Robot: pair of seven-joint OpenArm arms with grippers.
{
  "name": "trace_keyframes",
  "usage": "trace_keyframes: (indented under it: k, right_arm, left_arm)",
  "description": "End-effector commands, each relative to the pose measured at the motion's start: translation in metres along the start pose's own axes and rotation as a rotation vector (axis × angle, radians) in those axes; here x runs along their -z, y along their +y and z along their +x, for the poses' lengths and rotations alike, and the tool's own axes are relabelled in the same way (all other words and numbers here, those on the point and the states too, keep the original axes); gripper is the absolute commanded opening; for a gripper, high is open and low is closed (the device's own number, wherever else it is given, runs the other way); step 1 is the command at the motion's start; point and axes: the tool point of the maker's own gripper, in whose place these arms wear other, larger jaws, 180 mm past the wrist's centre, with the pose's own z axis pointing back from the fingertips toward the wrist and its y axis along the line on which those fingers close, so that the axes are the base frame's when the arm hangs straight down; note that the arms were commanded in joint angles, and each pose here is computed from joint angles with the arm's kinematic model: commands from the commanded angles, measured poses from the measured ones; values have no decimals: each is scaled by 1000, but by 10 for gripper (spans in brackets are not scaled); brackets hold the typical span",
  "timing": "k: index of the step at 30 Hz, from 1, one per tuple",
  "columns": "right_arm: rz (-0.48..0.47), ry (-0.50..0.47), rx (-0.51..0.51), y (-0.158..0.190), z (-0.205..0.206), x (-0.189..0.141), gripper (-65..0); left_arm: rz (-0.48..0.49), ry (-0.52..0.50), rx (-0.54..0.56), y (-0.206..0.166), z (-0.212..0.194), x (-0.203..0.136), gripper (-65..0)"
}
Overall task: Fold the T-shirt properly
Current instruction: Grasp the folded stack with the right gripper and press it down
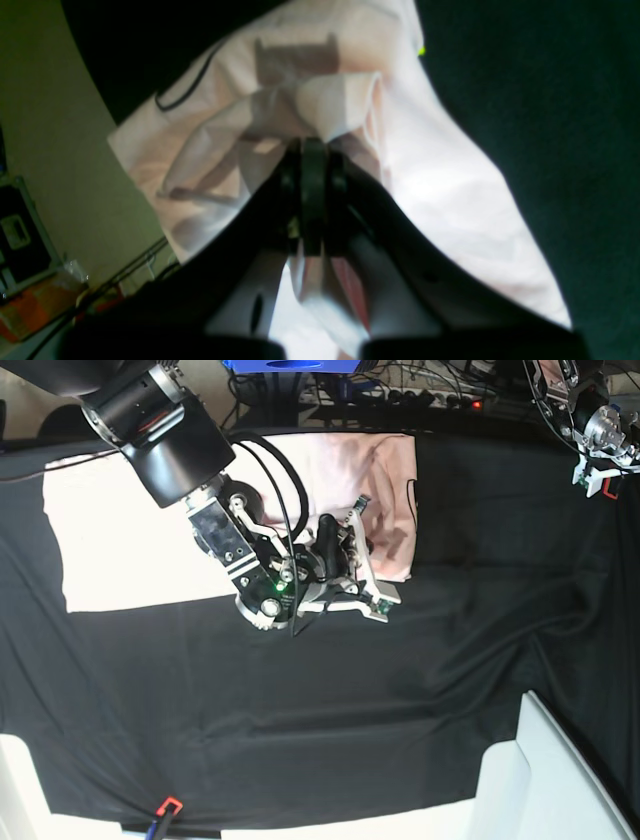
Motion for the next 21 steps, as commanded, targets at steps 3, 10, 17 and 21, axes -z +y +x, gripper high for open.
trace_keyframes:
  k: [3, 10, 17, 21]
  right_arm:
    - [-8, -53, -28, 4, 20, -12, -650]
    - [-49, -47, -49, 15, 10, -36, -650]
    - [-70, -33, 72, 20, -36, -49, -650]
    - [-82, -27, 79, 29, -56, -57, -650]
  left_arm:
    - [44, 16, 2, 15, -5, 2, -650]
    - [52, 16, -6, 19, -5, 2, -650]
    - [57, 20, -11, 22, -7, 3, -650]
    - [58, 15, -14, 23, -4, 3, -650]
